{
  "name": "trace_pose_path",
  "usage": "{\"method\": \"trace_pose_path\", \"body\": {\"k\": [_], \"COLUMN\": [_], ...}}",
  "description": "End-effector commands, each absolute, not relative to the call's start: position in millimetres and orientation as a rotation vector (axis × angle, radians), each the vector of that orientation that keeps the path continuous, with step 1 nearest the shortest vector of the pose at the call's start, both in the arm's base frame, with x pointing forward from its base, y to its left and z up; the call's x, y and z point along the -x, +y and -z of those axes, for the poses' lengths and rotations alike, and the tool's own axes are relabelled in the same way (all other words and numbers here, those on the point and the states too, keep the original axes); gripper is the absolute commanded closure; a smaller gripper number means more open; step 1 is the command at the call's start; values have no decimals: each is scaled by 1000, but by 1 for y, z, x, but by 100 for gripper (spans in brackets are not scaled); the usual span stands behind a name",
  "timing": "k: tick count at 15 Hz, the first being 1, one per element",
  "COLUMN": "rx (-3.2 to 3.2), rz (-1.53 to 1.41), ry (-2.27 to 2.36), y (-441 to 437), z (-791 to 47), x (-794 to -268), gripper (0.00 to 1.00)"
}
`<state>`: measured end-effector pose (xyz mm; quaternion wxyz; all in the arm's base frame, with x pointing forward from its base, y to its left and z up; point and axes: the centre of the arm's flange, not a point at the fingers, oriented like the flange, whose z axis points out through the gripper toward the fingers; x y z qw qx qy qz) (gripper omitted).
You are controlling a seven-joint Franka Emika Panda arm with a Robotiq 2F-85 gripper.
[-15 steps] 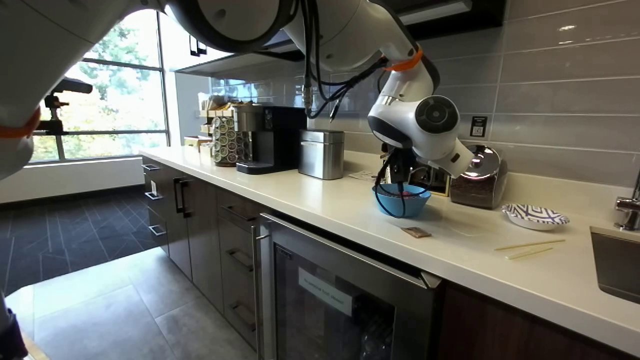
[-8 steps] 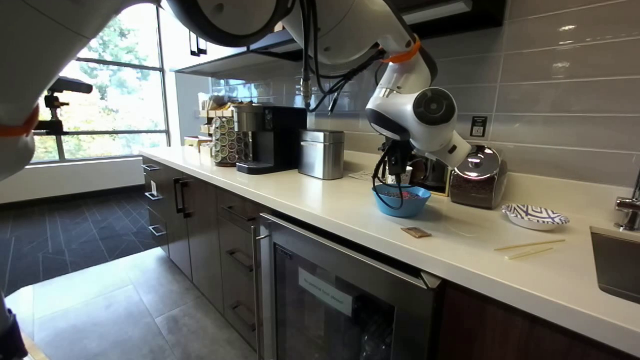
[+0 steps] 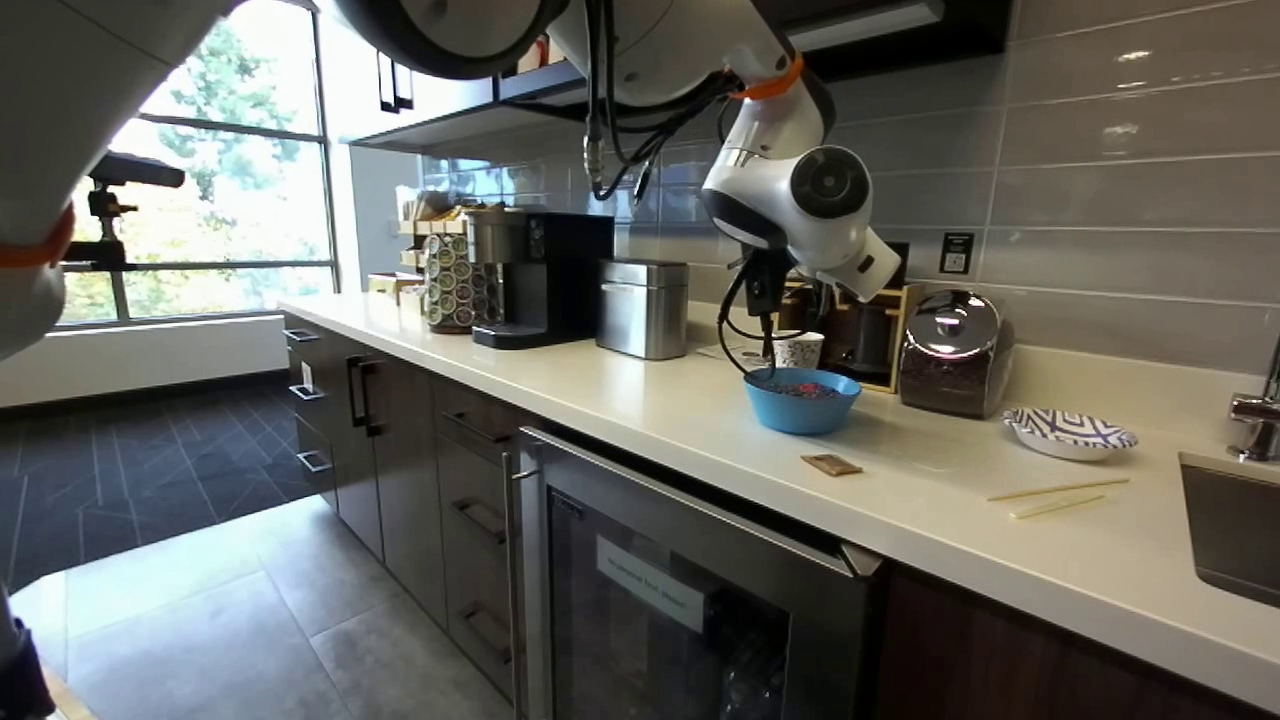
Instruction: Put some of the contents of the blue bowl into the paper cup using the silver spoon
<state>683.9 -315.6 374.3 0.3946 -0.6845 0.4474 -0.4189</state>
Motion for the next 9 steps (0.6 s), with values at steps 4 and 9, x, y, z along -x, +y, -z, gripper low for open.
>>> {"method": "trace_pose_path", "body": {"k": [4,9], "rx": [1681,1670], "rz": [1193,1273], "ry": [1295,1389], "y": [-281,-272], "z": [-389,-391], "x": [-706,-720], "gripper": [100,100]}}
